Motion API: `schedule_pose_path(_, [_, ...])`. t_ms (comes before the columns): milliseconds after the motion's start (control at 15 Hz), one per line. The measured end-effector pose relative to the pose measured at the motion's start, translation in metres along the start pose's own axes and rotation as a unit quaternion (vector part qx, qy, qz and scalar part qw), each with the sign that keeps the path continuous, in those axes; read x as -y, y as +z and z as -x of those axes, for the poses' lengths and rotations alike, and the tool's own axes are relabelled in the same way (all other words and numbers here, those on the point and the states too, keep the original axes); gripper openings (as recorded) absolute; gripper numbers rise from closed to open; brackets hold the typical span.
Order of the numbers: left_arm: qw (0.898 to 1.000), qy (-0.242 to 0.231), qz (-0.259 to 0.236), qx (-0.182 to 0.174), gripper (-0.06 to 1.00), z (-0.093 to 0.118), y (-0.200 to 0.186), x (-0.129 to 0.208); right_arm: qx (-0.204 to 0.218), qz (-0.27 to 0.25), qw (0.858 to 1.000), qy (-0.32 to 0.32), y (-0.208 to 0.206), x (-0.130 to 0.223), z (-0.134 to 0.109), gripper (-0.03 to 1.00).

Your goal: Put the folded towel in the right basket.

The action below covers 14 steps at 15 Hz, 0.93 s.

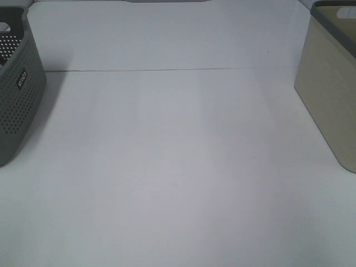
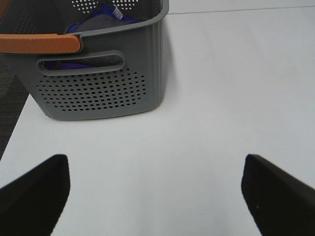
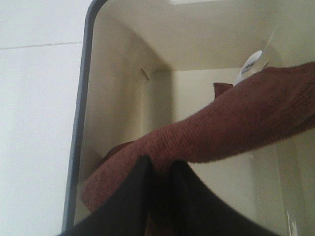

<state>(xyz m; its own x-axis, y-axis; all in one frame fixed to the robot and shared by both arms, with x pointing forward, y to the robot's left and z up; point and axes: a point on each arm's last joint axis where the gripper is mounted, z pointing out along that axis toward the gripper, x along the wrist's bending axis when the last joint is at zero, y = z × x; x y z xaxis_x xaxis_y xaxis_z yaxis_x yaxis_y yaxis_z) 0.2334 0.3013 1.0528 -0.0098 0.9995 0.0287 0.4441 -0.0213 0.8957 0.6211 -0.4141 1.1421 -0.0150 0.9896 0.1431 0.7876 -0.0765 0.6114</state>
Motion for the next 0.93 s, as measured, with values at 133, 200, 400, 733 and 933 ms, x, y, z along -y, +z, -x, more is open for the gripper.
schedule_pose_path(133, [1.000, 0.000, 0.000, 0.000, 0.88, 0.000, 0.000, 0.000, 0.014, -0.014, 1.000, 0.016, 0.004, 0.002, 0.004, 0.58])
schedule_pose_path(200, [1.000, 0.000, 0.000, 0.000, 0.88, 0.000, 0.000, 0.000, 0.030, -0.021, 0.999, 0.025, 0.005, 0.004, 0.007, 0.78])
schedule_pose_path(400, [1.000, 0.000, 0.000, 0.000, 0.88, 0.000, 0.000, 0.000, 0.048, -0.029, 0.997, 0.050, 0.003, 0.005, 0.010, 0.96])
schedule_pose_path(733, [1.000, 0.000, 0.000, 0.000, 0.88, 0.000, 0.000, 0.000, -0.043, -0.025, 0.996, 0.079, -0.014, 0.005, -0.014, 0.98])
schedule_pose_path(933, [1.000, 0.000, 0.000, 0.000, 0.88, 0.000, 0.000, 0.000, -0.055, -0.016, 0.996, 0.063, -0.019, 0.003, -0.022, 0.98])
